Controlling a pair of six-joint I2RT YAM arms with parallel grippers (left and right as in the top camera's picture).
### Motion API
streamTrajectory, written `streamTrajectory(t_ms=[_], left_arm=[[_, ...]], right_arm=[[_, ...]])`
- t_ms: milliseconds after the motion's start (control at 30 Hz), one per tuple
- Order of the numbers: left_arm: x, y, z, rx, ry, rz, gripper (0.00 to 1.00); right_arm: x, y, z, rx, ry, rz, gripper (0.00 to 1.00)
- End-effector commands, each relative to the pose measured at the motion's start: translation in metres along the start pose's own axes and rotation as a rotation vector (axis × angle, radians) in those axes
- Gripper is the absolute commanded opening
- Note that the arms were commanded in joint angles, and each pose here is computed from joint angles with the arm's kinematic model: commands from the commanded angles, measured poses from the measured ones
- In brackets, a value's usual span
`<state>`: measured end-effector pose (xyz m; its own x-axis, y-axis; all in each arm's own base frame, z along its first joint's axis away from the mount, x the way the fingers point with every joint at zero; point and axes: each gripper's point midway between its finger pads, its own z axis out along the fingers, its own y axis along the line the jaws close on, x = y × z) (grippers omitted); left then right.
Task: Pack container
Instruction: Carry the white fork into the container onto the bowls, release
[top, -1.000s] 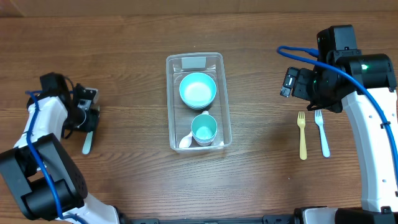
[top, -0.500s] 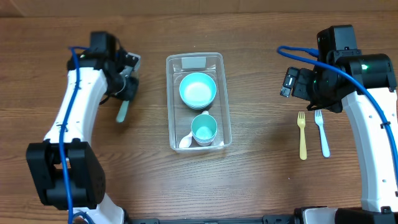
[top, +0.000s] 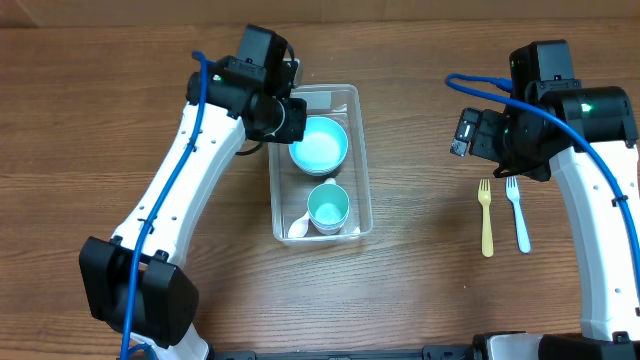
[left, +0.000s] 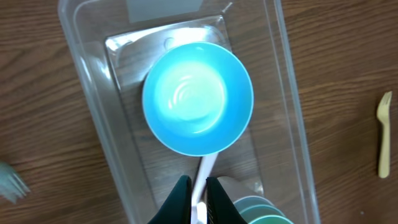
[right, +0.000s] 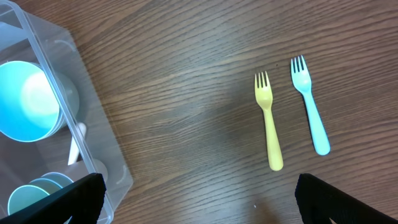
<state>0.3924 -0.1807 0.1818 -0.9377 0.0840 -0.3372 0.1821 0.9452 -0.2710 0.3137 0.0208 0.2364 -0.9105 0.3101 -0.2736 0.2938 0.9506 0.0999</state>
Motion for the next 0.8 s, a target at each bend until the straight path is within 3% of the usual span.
streamTrajectory(t_ms=[0, 200, 367, 400, 533, 567, 600, 767], left_arm=[[-0.001, -0.010, 0.000, 0.021, 0.003, -0.057, 0.10], [-0.002, 0.039, -0.006, -0.145, -0.003, -0.108, 0.19], [0.013, 0.113, -0.025, -0.347, 0.046, -0.222, 0.27], [0.017, 0.127, -0.030, -0.371, 0.058, -0.252, 0.34], [0.031, 0.174, -0.046, -0.414, 0.096, -0.356, 0.48], [0.034, 0.187, -0.049, -0.423, 0.102, -0.367, 0.58], [0.036, 0.196, -0.052, -0.428, 0.106, -0.371, 0.61], [0.057, 0.244, -0.049, -0.451, 0.133, -0.417, 0.61]], right_arm=[[-0.006, 0.000, -0.012, -0.011, -0.046, 0.005, 1.00], [-0.006, 0.000, -0.012, -0.011, -0.046, 0.005, 1.00], [-0.006, 0.000, -0.012, -0.011, -0.046, 0.005, 1.00], [-0.006, 0.000, -0.012, -0.011, -0.046, 0.005, 1.00], [-0.006, 0.000, -0.012, -0.012, -0.046, 0.005, 1.00], [-0.006, 0.000, -0.012, -0.011, -0.046, 0.005, 1.00], [-0.006, 0.000, -0.012, -0.012, -0.046, 0.005, 1.00], [-0.006, 0.000, -0.012, -0.011, -0.046, 0.004, 1.00]])
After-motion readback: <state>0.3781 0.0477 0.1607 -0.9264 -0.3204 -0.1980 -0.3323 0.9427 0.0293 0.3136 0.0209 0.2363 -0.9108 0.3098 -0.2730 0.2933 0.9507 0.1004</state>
